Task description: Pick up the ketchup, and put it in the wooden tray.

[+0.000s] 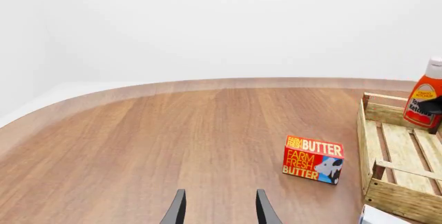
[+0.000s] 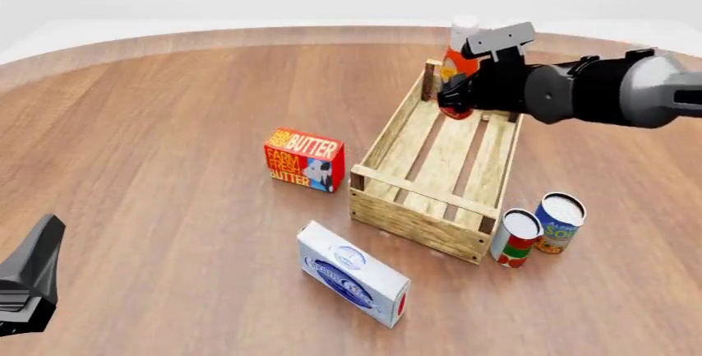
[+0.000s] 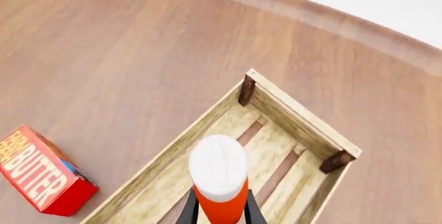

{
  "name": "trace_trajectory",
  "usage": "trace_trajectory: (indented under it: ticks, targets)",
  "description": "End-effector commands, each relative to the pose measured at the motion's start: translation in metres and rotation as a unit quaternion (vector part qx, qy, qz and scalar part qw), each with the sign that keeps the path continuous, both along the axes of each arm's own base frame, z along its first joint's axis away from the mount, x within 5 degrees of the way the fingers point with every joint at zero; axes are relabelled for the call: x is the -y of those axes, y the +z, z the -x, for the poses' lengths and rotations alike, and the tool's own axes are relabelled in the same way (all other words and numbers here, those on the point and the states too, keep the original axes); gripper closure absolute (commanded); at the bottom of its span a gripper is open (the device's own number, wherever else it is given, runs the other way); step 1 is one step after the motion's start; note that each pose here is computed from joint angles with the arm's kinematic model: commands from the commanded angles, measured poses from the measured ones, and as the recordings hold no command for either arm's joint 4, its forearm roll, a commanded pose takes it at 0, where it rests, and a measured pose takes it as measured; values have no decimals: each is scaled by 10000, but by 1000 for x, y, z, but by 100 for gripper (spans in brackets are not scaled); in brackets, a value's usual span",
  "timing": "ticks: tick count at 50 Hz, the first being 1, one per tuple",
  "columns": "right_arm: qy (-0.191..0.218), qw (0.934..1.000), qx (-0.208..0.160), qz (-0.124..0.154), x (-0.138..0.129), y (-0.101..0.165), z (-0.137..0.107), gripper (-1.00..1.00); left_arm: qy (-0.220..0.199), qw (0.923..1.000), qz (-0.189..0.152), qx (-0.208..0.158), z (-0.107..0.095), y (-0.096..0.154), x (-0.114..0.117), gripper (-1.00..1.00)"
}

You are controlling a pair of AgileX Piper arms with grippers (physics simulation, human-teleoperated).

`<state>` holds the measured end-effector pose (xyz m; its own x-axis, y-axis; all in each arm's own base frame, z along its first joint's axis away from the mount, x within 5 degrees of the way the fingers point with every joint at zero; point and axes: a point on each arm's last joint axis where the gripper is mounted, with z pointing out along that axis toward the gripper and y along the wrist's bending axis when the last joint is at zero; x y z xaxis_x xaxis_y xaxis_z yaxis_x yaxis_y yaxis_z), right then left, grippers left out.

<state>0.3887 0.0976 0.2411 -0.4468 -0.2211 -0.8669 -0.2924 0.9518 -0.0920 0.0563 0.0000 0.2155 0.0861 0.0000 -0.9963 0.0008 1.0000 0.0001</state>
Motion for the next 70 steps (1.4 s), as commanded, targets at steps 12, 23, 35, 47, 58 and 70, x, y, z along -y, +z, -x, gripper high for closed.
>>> trace_trajectory:
  ticks: [12, 23, 35, 47, 58, 70]
  targets:
    - [-285, 9994, -133, -133, 12, -51, -18, 100, 1, 10000, -1, 1, 0, 0, 0, -100]
    - [-324, 9991, -227, -127, 13, -73, -24, 100, 0, 10000, 0, 0, 0, 0, 0, -100]
    - [-342, 9989, -267, -177, 12, -88, -24, 100, 1, 10000, -1, 0, 0, 0, 0, -100]
    - [-338, 9987, -327, -180, 10, -98, -24, 100, -1, 10000, -1, 0, 0, 0, 0, -100]
    - [-340, 9987, -334, -201, 9, -100, -24, 100, -1, 10000, -2, 0, 0, 0, 0, -100]
    - [-338, 9985, -383, -172, 10, -106, -25, 100, 1, 10000, 0, -1, 0, 0, 0, -100]
